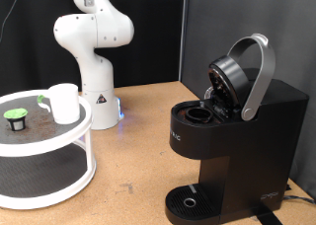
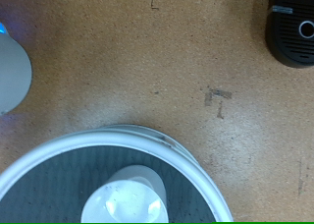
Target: Make a cup of coffee with the keurig machine
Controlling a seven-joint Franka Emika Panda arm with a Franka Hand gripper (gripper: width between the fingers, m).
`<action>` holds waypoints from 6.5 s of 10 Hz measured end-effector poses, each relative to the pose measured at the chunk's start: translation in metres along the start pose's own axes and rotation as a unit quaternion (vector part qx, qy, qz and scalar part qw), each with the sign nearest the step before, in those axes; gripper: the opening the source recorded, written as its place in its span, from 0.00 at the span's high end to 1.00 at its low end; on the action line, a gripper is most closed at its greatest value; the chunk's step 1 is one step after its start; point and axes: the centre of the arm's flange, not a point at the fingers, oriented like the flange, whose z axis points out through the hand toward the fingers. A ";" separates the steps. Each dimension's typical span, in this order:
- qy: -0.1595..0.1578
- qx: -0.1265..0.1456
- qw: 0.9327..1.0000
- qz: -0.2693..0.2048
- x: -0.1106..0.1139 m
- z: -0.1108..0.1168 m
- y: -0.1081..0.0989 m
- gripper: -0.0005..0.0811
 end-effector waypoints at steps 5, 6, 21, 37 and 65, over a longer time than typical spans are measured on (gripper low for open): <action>0.015 -0.001 1.000 0.018 -0.078 0.004 0.031 0.01; 0.006 -0.001 1.000 0.020 -0.094 0.006 0.036 0.01; 0.000 0.028 0.979 -0.201 -0.123 0.055 0.075 0.01; -0.025 -0.008 0.936 -0.352 -0.134 0.172 0.105 0.01; -0.018 -0.034 0.904 -0.426 -0.144 0.264 0.108 0.40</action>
